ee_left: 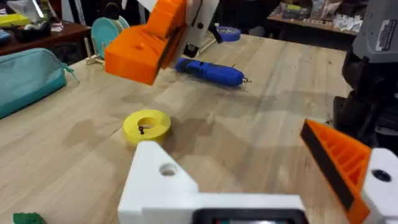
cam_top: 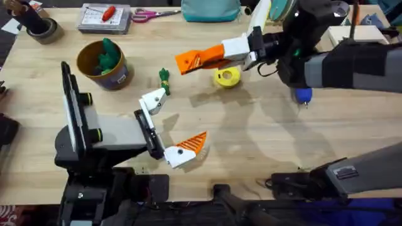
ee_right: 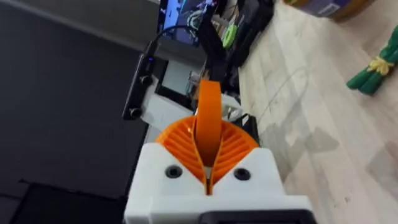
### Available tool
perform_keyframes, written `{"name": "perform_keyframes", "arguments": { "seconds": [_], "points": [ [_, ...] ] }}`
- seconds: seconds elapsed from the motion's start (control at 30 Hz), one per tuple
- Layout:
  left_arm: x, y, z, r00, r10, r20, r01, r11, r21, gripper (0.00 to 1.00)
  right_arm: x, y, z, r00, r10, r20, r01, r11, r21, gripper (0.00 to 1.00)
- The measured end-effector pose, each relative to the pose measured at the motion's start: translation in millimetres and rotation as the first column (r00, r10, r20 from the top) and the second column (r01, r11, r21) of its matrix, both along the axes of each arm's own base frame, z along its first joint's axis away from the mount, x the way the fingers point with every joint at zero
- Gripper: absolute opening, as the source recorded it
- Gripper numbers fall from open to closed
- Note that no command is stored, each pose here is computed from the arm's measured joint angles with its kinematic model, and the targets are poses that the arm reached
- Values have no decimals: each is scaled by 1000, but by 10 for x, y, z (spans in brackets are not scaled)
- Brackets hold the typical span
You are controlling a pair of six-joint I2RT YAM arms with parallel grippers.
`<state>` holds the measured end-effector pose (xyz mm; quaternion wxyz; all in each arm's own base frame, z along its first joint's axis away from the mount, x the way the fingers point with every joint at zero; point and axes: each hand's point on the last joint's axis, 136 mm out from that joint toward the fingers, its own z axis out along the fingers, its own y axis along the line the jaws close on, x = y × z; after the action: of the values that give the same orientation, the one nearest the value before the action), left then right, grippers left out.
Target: Pick up the gripper from the table and insert it into the empty holder that is missing its gripper. Then pick up a screw, insert it into the mounting hole, and use the screwdriver to tighten it. Finally, clean up the table by picking up the vegetable and placing it into the bucket.
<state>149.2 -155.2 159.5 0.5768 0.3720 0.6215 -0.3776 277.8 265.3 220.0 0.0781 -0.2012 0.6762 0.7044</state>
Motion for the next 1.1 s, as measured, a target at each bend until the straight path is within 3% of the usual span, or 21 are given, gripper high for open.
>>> {"name": "perform_keyframes", "arguments": {
  "seconds": [0.23, 0.47, 1.1],
  "points": [
    [0, 0, 0, 1000, 0, 0, 0, 1000, 0, 985, -83, 33, -93, 997, 39, -71, -41, 999, -24, 9],
    [0, 0, 0, 1000, 0, 0, 0, 1000, 0, 985, -281, 199, -134, 991, 112, -68, -114, 993, -27, 9],
    [0, 0, 0, 1000, 0, 0, 0, 1000, 0, 985, -359, 182, -319, 975, 188, -118, -193, 981, -29, 9]
  ]
}}
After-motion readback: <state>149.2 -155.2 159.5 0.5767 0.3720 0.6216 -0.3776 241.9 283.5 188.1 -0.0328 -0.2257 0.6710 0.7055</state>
